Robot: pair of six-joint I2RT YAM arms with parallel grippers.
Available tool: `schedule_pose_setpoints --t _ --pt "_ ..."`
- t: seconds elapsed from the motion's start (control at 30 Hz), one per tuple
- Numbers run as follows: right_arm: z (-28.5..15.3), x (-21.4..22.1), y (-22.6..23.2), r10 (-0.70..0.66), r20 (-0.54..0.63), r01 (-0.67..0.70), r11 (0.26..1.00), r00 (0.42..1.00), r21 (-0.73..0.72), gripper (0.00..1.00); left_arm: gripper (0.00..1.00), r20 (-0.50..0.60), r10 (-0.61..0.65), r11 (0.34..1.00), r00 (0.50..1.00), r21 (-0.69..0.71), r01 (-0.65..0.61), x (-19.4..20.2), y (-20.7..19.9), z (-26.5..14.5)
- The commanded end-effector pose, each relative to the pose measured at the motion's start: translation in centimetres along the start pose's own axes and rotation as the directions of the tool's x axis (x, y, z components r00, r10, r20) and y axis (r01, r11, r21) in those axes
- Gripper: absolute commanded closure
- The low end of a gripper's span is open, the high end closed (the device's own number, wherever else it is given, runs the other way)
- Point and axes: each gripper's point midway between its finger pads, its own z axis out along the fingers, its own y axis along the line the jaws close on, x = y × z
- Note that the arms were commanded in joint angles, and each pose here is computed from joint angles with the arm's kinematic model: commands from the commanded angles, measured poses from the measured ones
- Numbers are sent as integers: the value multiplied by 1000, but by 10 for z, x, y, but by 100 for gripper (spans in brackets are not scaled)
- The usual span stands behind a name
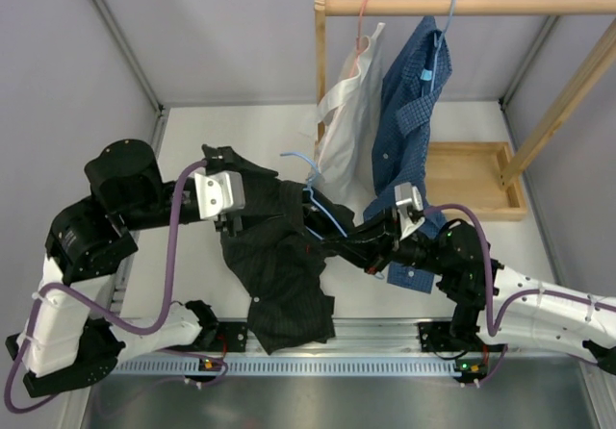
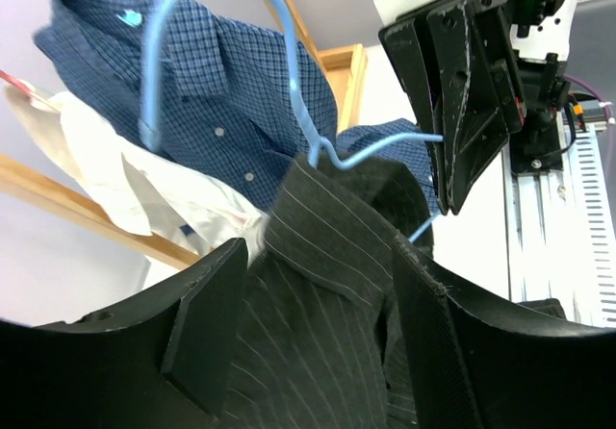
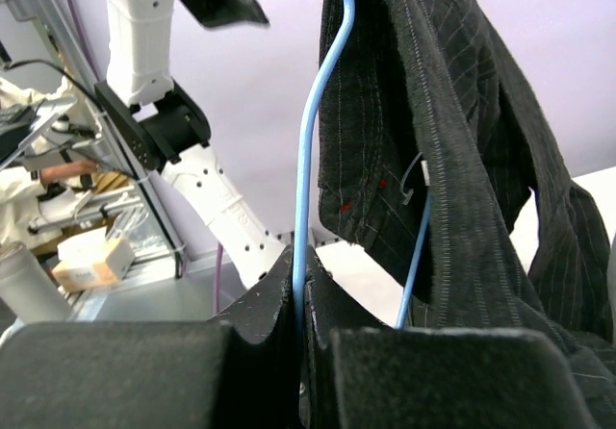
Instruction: Place the shirt on the hanger
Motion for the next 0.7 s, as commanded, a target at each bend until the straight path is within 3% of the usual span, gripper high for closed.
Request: schedule_pose_setpoints --t 0.0,0.17,0.27,0.4,0.43,0.67 --pt "2 -23 21 -28 45 31 996 999 -78 100 34 72 80 996 994 -36 -77 -24 9 -6" --pt "2 -26 26 -23 53 28 994 998 -104 100 34 32 67 995 997 -79 -65 -19 25 4" --pt "1 -30 29 -28 64 36 992 998 -118 100 36 -8 53 999 999 -6 -53 -2 13 12" --pt "1 -32 37 -41 67 51 986 997 -161 100 49 -41 37 998 998 51 -35 14 5 24" --pt "2 -34 39 -42 68 53 984 997 -169 100 60 -48 32 998 998 62 -29 17 4 26" --pt "5 -35 41 -49 65 61 981 997 -187 100 88 -60 -4 990 998 139 12 25 -7 36"
